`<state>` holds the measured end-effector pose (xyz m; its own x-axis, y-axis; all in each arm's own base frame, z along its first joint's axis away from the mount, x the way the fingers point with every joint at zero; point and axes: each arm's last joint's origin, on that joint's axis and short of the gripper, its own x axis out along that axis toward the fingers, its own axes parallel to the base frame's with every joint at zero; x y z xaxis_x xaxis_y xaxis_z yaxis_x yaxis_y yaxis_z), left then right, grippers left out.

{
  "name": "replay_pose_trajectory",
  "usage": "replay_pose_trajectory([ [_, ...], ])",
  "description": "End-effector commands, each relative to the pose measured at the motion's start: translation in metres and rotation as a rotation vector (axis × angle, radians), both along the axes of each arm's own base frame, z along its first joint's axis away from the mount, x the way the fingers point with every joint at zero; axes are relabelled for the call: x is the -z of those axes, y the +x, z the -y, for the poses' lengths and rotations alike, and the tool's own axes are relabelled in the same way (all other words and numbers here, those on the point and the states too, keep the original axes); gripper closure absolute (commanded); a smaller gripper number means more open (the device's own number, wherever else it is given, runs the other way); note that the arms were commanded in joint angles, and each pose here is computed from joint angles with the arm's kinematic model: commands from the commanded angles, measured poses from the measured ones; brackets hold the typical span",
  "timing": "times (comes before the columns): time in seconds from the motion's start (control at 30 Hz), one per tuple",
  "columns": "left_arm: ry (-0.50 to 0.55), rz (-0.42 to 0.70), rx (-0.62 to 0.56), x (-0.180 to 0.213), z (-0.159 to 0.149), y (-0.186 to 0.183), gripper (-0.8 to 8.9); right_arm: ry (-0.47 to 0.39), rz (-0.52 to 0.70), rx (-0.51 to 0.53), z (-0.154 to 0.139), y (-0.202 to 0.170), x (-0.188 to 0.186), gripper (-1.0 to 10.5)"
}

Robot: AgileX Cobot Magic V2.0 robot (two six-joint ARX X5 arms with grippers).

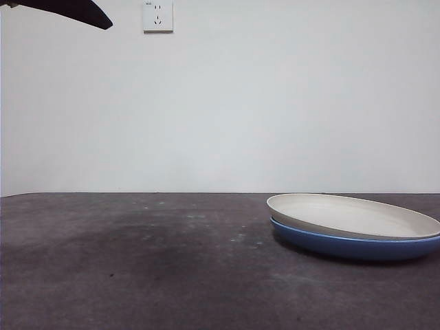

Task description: Pick up the white plate, put it on the blue plate, put it on desk

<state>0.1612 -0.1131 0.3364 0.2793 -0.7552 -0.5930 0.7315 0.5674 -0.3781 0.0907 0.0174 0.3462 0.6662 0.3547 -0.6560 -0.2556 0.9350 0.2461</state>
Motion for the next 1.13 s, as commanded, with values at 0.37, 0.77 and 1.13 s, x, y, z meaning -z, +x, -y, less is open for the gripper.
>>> replay_pose_trajectory([
  [0.37, -0.004, 0.015, 0.020, -0.002, 0.002, 0.000, 5.06, -0.061, -0.165, 0.140, -0.001, 0.095, 0.029, 5.3],
  [0.77, 0.000, 0.026, 0.028, -0.002, 0.002, 0.000, 5.06, 0.020, -0.301, 0.139, 0.015, 0.174, 0.086, 5.3],
  [1.13, -0.001, 0.028, 0.028, -0.003, 0.002, 0.000, 5.05, 0.047, -0.408, 0.125, 0.019, 0.210, 0.137, 5.3],
])
